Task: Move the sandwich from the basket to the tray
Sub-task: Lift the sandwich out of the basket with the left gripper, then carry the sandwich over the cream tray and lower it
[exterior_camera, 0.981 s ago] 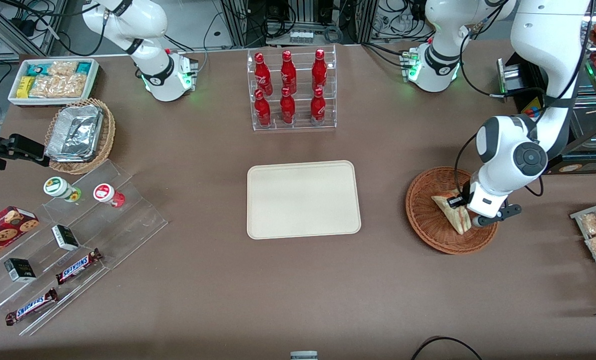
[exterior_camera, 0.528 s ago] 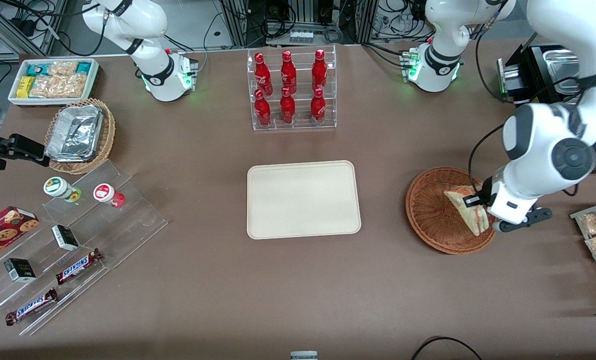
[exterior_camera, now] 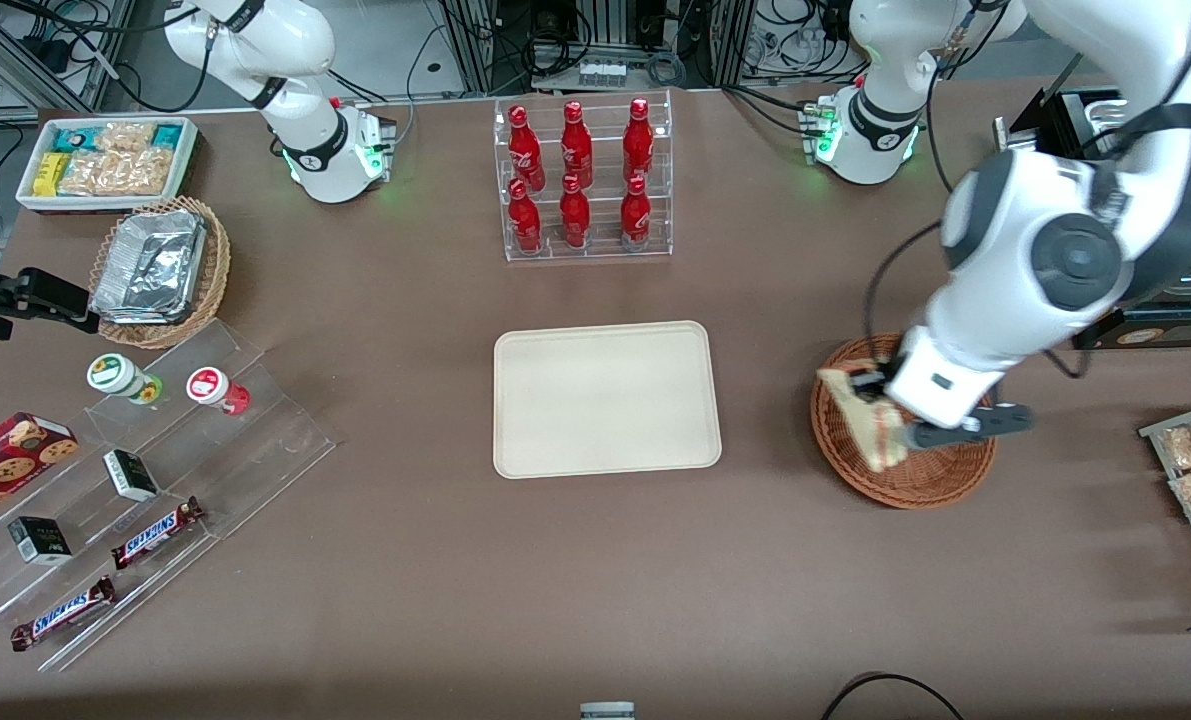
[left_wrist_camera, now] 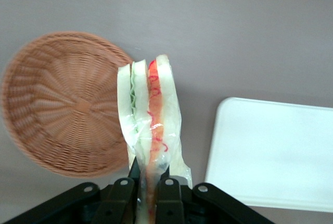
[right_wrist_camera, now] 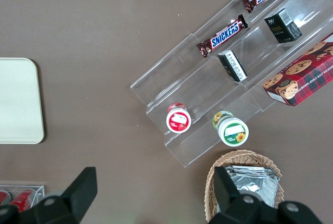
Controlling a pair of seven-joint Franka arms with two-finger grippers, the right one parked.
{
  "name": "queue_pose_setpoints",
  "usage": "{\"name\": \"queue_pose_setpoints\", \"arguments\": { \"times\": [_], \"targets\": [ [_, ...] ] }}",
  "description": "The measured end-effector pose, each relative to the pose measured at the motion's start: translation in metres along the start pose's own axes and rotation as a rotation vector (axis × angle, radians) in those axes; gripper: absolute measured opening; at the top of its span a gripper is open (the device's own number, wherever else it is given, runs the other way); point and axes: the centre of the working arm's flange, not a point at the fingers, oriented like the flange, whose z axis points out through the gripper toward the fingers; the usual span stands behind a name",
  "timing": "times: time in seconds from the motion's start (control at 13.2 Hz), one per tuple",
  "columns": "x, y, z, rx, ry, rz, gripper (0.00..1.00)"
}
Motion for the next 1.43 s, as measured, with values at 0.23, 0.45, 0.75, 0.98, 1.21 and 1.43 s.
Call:
{"name": "queue_pose_setpoints", "arguments": {
  "times": [0.23, 0.45, 0.75, 0.98, 1.21, 1.43],
  "targets": [
    [-0.027, 0.056, 0.002, -0.015, -0.005, 0.037, 0.15],
    [-0.054, 0.100, 0.016, 0.015, -0.007, 0.067, 0.15],
    [-0.095, 0.180, 0.064, 0.076, -0.003, 0.067, 0.15],
    [-0.110, 0.223, 0.094, 0.070, 0.002, 0.093, 0.15],
    [-0.109, 0.243, 0.123, 0.029, 0.032, 0.101, 0.15],
    [-0.107, 0.254, 0.157, -0.001, 0.040, 0.125, 0.15]
  ]
}}
